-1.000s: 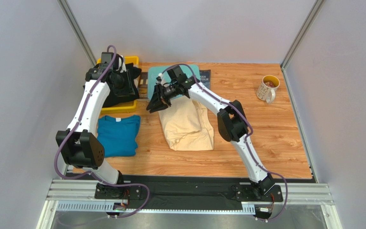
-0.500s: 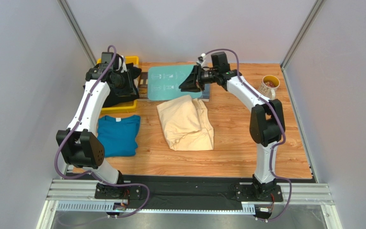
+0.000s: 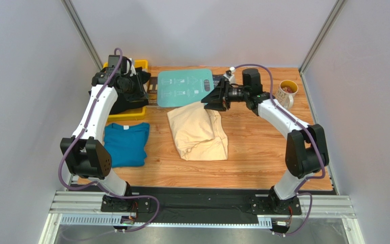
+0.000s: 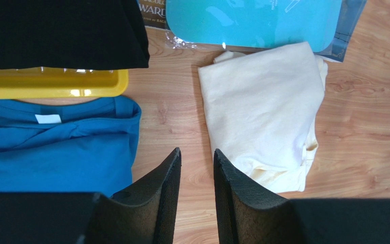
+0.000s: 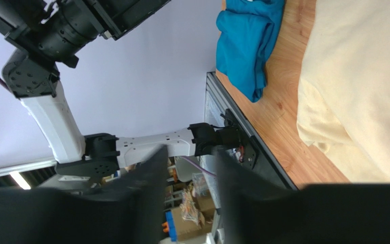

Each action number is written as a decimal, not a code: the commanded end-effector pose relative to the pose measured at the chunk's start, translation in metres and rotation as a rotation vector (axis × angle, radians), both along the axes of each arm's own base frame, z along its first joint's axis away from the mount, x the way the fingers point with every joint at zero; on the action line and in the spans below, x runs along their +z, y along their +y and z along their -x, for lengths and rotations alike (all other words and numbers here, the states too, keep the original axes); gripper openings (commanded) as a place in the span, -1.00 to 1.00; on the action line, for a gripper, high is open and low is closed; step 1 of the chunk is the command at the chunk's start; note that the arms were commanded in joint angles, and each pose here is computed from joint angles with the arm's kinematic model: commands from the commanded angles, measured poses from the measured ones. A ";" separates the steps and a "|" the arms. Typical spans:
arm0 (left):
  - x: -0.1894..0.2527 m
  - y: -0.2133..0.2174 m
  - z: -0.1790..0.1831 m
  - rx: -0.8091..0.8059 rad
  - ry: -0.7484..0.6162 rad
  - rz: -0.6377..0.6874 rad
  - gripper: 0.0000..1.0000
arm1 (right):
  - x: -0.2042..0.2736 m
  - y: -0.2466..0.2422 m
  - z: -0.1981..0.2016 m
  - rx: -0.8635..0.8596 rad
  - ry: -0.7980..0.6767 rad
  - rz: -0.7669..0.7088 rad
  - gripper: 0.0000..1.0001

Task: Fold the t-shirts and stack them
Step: Flatten out the tshirt

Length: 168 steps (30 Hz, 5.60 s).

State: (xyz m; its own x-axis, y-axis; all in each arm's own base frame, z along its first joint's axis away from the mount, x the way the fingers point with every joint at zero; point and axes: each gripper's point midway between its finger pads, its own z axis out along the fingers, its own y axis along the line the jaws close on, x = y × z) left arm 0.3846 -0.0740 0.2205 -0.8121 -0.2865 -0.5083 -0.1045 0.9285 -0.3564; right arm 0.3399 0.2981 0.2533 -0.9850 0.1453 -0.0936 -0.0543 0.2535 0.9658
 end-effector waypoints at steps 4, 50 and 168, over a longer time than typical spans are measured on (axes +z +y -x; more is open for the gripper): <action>0.003 -0.018 -0.002 -0.012 -0.007 0.070 -0.29 | 0.033 -0.021 -0.001 -0.076 -0.096 -0.023 0.01; -0.019 -0.053 -0.002 -0.072 0.048 0.058 -0.30 | -0.171 0.005 -0.060 0.125 0.125 0.380 0.39; -0.015 0.004 0.000 -0.006 -0.017 0.029 -0.30 | -0.174 -0.026 -0.053 0.009 0.310 0.505 -0.03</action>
